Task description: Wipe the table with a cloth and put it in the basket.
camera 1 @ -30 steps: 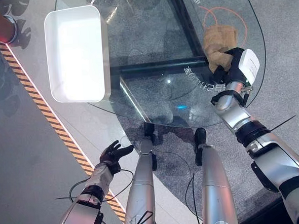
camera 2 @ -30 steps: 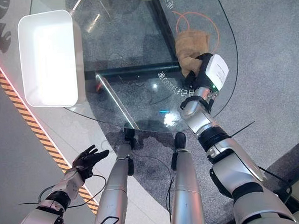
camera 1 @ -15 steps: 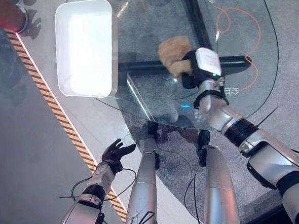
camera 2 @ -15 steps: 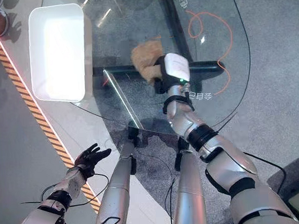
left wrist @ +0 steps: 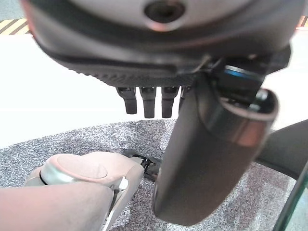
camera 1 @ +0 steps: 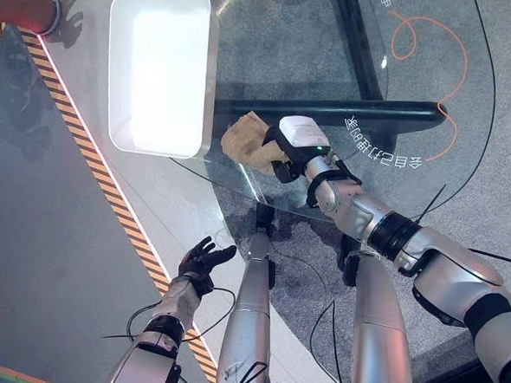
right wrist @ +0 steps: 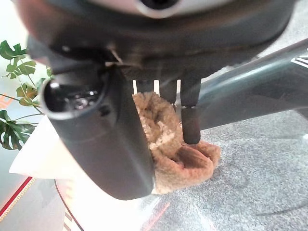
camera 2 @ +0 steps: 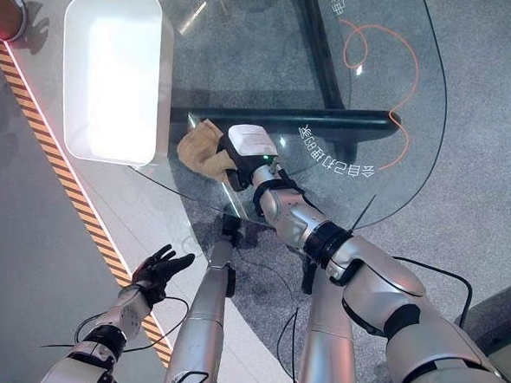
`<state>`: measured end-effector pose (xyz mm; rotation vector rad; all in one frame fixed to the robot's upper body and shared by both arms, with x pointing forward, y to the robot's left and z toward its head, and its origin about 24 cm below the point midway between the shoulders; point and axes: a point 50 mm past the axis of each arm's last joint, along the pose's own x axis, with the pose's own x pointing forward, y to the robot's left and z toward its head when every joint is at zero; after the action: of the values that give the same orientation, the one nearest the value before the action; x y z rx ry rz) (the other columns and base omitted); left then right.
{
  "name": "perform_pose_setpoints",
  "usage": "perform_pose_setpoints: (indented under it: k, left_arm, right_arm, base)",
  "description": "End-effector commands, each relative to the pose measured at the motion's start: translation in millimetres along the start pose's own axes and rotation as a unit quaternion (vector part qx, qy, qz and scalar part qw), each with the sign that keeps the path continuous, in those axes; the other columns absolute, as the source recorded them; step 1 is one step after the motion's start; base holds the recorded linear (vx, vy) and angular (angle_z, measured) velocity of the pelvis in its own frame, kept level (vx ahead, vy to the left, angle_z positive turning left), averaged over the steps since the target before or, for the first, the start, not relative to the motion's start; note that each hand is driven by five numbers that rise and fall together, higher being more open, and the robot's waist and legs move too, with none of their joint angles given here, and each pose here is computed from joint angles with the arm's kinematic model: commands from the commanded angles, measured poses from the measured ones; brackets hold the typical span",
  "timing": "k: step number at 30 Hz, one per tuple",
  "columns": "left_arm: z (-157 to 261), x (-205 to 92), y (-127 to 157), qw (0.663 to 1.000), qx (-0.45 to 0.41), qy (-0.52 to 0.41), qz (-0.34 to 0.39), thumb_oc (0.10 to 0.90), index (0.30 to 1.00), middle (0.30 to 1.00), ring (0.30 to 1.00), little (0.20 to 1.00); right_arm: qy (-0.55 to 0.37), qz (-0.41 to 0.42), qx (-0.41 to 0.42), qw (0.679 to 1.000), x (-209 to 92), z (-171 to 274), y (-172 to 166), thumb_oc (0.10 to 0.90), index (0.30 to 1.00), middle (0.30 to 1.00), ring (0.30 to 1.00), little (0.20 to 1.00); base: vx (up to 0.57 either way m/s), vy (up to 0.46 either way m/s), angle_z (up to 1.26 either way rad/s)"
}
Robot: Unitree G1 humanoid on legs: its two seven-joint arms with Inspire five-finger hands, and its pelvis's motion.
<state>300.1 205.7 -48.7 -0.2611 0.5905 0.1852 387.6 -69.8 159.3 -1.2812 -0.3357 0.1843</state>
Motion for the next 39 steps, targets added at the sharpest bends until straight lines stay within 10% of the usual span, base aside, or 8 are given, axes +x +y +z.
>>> perform_pose_setpoints:
  k: [1, 20, 39]
  left_arm:
    - [1.0, 0.9, 7.3, 0.999, 0.024, 0.005, 0.022, 0.8, 0.9, 0.9, 0.9, 0.9]
    - [4.6, 1.9, 14.5, 0.999, 0.028, 0.006, 0.027, 0.8, 0.9, 0.9, 0.9, 0.9]
    - [15.3, -1.4, 37.1, 0.999, 0.009, -0.006, 0.05, 0.8, 0.9, 0.9, 0.9, 0.9]
  right_arm:
    - [-0.178, -0.032, 0.022, 0.983, 2.1, 80.8, -21.0, 0.1, 0.3, 0.3, 0.3, 0.2]
    - [-0.021, -0.212, 0.016, 0.977, 12.5, 8.7, -56.3, 0.1, 0.3, 0.3, 0.3, 0.2]
    - [0.285, -0.434, 0.038, 0.854, -45.0, -151.8, -122.5, 0.1, 0.3, 0.3, 0.3, 0.2]
  base:
    - [0.0, 0.0, 0.0]
    - [0.0, 0.0, 0.0]
    - [0.0, -0.001, 0.01]
